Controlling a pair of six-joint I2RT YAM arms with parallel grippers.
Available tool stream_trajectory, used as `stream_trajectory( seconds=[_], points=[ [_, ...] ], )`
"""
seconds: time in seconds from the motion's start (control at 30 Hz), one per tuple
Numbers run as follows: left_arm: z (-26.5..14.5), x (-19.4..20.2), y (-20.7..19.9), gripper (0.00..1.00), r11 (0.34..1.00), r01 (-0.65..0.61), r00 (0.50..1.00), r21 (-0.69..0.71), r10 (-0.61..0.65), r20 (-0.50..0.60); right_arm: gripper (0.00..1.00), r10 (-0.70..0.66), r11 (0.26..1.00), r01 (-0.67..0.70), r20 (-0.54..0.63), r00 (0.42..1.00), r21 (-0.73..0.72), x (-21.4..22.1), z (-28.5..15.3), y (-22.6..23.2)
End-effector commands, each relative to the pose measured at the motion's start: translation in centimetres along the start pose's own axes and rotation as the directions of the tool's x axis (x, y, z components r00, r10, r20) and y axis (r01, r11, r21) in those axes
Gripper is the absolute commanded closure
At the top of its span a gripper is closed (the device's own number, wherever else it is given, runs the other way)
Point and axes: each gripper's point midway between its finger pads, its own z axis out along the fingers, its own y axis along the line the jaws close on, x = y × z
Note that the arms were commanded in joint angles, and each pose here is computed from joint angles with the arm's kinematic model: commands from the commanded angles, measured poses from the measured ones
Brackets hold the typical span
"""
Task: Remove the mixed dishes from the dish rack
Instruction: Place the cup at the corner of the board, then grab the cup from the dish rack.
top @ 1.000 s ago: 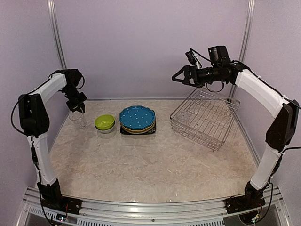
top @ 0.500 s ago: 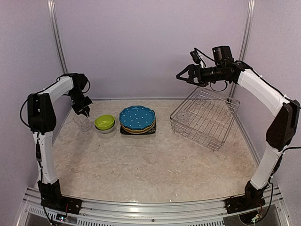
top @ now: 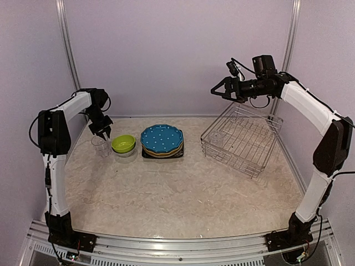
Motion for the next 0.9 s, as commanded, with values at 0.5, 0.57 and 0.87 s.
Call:
stream_trajectory(
  seconds=[0.5, 0.57, 0.87],
  points=[
    [-12.0, -2.4, -2.6, 0.02, 0.990, -0.083, 0.962, 0.112, 0.050, 0.269, 0.01, 0.008, 0.998, -0.005, -0.053, 0.999, 0.062, 2.0, -0.3, -2.2],
    [-13.4, -2.6, -2.8, 0.01, 0.987, -0.093, 0.951, 0.130, 0.049, 0.305, 0.01, 0.007, 0.996, -0.001, -0.067, 0.998, 0.090, 2.5, -0.2, -2.7],
    [-17.2, -2.4, -3.3, 0.01, 0.976, -0.138, 0.915, 0.169, 0.060, 0.400, 0.01, 0.001, 0.956, 0.087, -0.301, 0.954, 0.280, 8.4, 2.2, -5.0]
  ],
)
